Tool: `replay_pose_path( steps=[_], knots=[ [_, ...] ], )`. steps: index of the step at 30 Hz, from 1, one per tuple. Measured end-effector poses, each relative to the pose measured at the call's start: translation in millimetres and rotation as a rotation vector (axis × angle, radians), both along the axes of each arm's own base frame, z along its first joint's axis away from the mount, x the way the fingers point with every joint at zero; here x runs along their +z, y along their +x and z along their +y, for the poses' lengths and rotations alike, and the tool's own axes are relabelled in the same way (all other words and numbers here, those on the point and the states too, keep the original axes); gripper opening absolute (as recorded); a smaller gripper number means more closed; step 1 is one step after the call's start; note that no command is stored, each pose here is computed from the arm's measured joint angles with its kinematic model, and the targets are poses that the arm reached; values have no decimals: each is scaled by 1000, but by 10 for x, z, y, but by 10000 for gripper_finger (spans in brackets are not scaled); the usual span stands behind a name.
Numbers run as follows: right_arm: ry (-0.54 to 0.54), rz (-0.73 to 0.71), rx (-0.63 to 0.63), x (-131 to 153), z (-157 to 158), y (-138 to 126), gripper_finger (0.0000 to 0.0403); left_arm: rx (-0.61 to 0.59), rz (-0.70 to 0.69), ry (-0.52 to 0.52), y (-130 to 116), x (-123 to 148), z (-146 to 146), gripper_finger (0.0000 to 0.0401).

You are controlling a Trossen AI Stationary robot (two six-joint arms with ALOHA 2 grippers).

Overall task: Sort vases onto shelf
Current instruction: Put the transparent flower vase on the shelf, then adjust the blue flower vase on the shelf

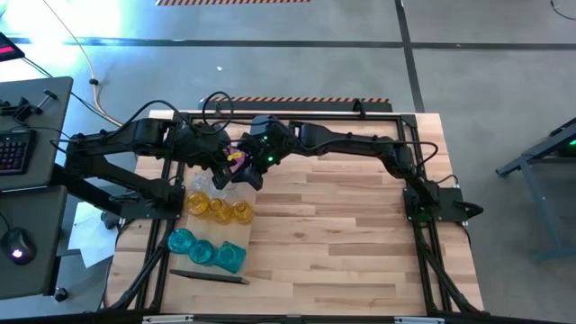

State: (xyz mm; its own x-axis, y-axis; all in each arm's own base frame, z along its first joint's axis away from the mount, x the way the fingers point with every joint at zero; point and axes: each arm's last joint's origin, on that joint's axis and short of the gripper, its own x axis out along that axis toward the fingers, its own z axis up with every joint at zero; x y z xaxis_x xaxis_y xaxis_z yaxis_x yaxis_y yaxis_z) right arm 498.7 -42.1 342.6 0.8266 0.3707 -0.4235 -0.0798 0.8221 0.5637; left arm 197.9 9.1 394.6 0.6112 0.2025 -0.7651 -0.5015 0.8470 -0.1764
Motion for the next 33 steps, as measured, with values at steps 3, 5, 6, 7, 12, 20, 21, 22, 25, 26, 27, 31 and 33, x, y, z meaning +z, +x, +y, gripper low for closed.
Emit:
replay_pose_path(
  steps=[3,5,6,7,12,20,21,22,25,26,27,31,33],
  knots=[
    [-24,-3,-2,81,0,-27,113,-5,2,5,1,-1,0,9],
    [-53,0,-13,132,-4,-51,113,-17,2,15,1,1,0,9],
    [-70,6,-19,159,-6,-67,113,-23,-2,20,-7,8,0,9],
    [-92,8,-26,198,-8,-86,113,-30,-10,29,-18,20,1,9],
    [-174,-68,-34,421,-11,-201,113,-51,-139,85,-106,168,5,9],
    [-416,-129,-197,1086,-33,-803,113,-67,-358,198,-659,545,-32,9],
    [-463,-111,-234,1160,-36,-915,113,-64,-381,203,-754,571,-36,9],
    [-509,-97,-277,1238,-42,-1028,113,-62,-408,207,-853,598,-39,9],
    [-605,-10,-394,1393,-58,-1357,113,-68,-471,213,-1122,648,-45,9],
    [-623,18,-419,1428,-64,-1455,113,-75,-492,214,-1211,660,-46,9],
    [-630,38,-439,1465,-66,-1547,113,-83,-506,217,-1291,665,-46,9],
    [-631,101,-515,1601,-61,-1911,113,-98,-557,219,-1584,659,-32,9],
    [-640,132,-555,1652,-50,-2077,113,-98,-572,220,-1700,611,-22,9]
  ],
)
